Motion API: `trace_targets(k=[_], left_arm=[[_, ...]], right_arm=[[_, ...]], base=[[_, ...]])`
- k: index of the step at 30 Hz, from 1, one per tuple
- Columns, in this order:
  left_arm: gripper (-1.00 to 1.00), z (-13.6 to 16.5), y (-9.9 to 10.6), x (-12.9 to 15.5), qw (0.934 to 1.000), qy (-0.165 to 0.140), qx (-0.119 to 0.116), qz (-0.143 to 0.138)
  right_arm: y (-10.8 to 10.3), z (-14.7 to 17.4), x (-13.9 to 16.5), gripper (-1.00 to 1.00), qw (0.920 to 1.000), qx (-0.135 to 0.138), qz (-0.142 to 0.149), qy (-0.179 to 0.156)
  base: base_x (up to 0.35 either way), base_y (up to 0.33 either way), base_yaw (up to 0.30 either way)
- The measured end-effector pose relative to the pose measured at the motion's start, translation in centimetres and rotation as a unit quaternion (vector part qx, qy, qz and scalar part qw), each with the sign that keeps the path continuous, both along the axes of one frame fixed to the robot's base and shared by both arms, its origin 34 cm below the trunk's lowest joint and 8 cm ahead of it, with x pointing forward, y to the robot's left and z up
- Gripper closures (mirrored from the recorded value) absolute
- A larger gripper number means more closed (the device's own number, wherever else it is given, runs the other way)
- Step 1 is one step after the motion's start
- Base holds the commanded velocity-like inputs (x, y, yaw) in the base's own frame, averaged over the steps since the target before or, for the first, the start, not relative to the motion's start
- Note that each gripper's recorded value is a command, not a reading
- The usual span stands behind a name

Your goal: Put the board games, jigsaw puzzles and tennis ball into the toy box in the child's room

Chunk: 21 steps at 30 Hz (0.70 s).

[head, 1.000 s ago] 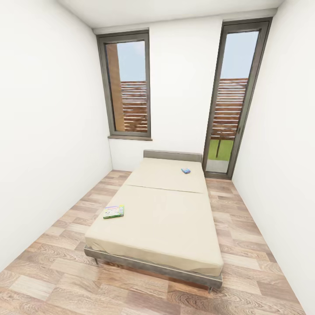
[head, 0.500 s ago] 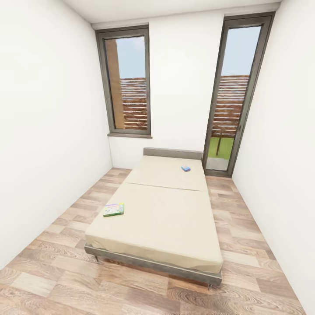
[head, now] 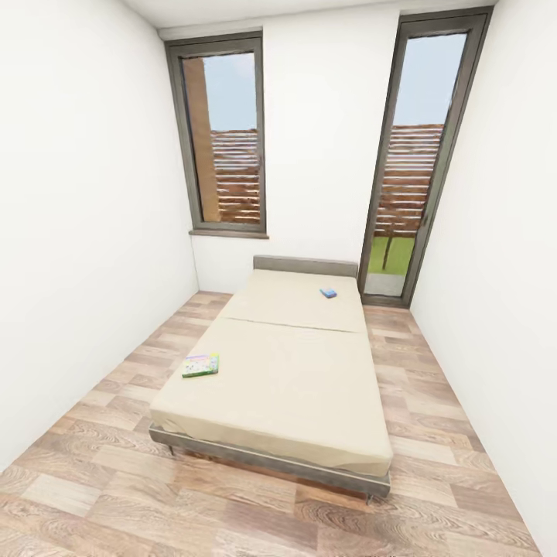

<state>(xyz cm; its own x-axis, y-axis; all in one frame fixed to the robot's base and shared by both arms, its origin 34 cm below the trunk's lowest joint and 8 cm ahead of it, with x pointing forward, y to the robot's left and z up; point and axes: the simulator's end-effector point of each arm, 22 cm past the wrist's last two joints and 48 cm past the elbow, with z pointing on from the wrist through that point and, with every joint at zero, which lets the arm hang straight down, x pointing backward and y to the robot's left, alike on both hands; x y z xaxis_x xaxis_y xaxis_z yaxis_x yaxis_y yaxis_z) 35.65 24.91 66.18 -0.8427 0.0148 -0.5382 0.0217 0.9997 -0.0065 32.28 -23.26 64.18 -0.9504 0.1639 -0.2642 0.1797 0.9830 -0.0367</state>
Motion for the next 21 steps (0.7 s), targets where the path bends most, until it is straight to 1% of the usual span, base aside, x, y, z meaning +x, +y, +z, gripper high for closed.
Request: trace_targets(k=[8, 21], left_arm=[[-1.00, -0.11, 0.02, -0.16, 1.0000, 0.002, 0.001, 0.000], [-1.00, -0.07, -0.02, -0.11, 1.0000, 0.000, 0.001, -0.001]], right_arm=[[0.11, -0.10, -0.17, -1.00, 1.0000, 0.001, 0.001, 0.002], [0.25, -0.09, -0.13, -1.00, 1.0000, 0.002, 0.001, 0.001]], base=[[-0.062, -0.183, 0.000], [-0.007, -0.023, 0.000]])
